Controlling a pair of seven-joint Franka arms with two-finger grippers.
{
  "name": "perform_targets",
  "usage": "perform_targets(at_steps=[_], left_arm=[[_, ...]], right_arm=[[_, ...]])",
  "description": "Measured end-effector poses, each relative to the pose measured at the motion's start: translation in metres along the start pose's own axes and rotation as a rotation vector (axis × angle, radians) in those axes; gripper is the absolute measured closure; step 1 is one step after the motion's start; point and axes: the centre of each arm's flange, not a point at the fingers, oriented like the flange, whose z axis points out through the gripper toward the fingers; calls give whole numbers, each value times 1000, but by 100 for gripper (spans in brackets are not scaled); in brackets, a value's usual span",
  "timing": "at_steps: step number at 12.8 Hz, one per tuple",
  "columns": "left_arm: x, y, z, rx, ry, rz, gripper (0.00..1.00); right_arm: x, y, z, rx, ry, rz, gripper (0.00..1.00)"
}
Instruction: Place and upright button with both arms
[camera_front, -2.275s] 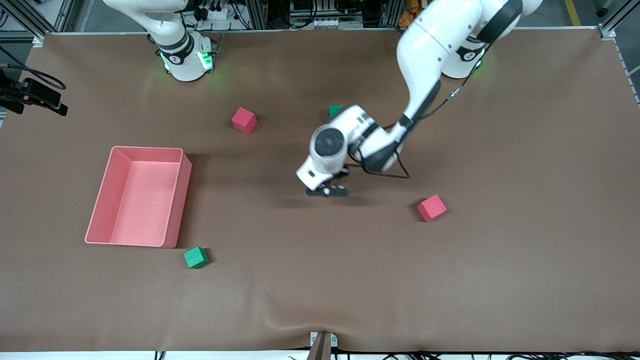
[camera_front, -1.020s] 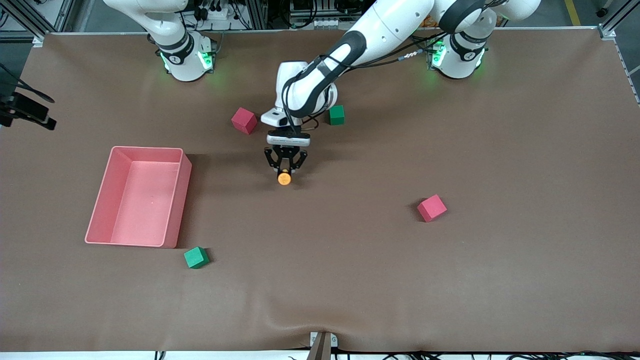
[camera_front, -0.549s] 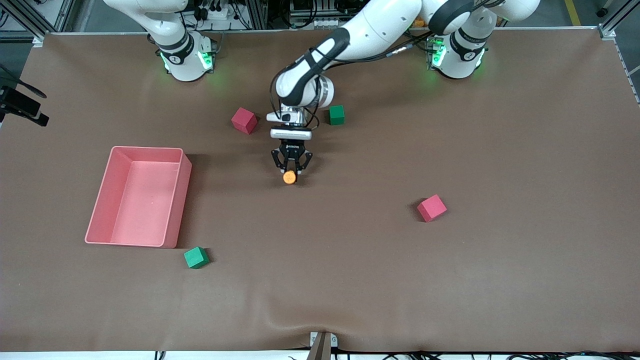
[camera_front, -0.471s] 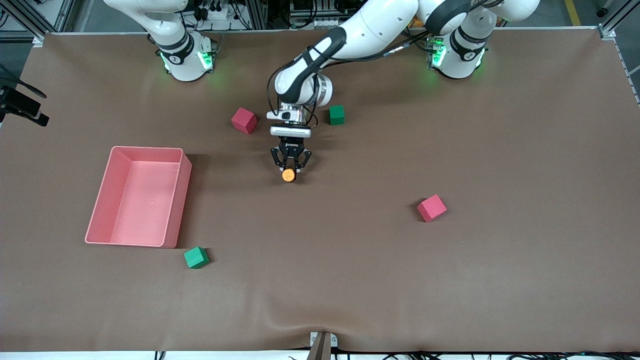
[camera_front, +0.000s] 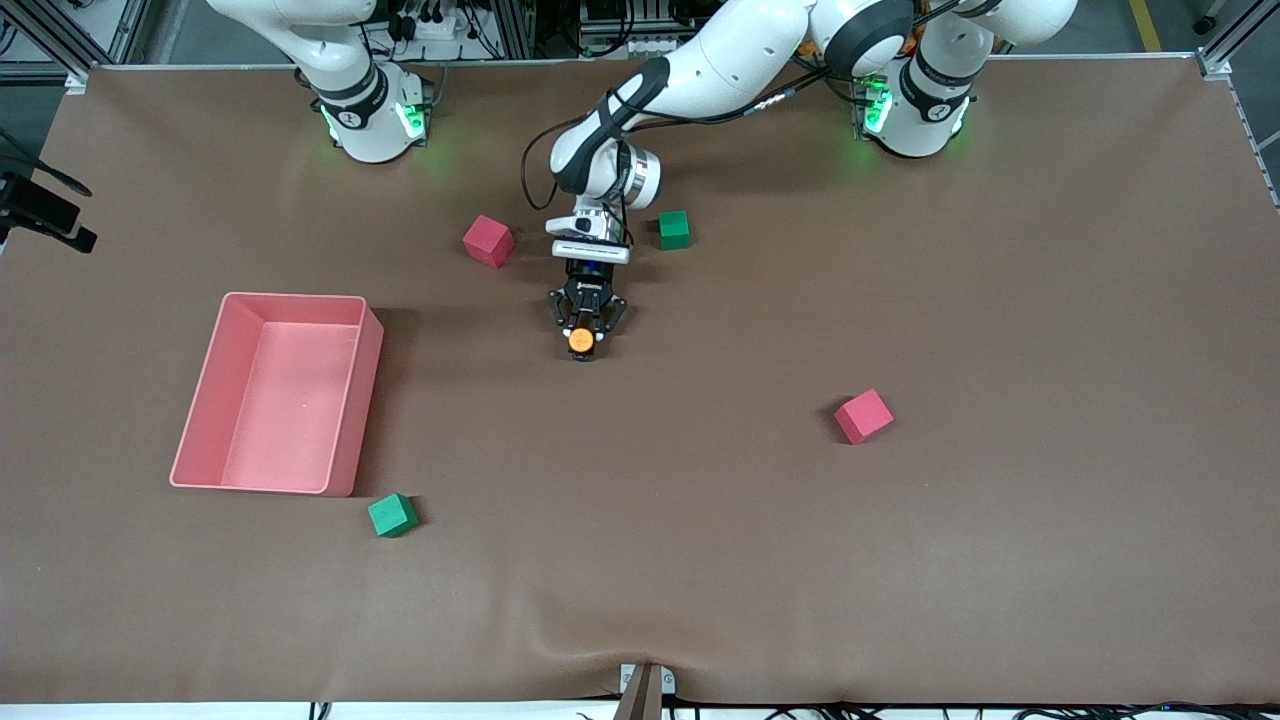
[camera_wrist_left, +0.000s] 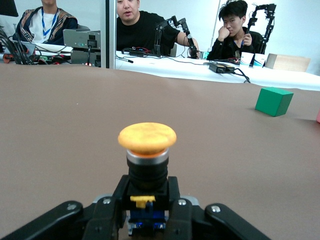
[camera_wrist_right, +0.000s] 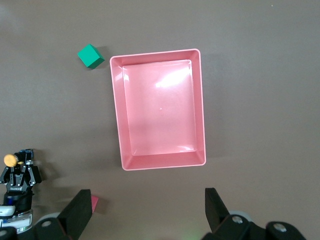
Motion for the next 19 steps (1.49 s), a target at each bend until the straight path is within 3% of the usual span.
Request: perform_targets(at_steps=[2,5,9,13,16,19], left_arm=[[-4,5,-9,2,-15,-16,37],[-10,25,-38,66,-87,-83,2],[3,74,-100,175,-210,-211,0],[65,103,-127,312,-412,-187,0],[151,117,-114,361,-584,-163,0],[282,90,-61,363,-741,-179,0]], right_arm=[[0,-1,0,0,1,-1,0],[0,0,-1,0,1,2,0],[-1,0,-1,0,-3,2,0],[-1,0,-2,0,-4,2,0],[-4,0,-7,0,-1,2,0],[-6,1,-9,1,-2,3,0]])
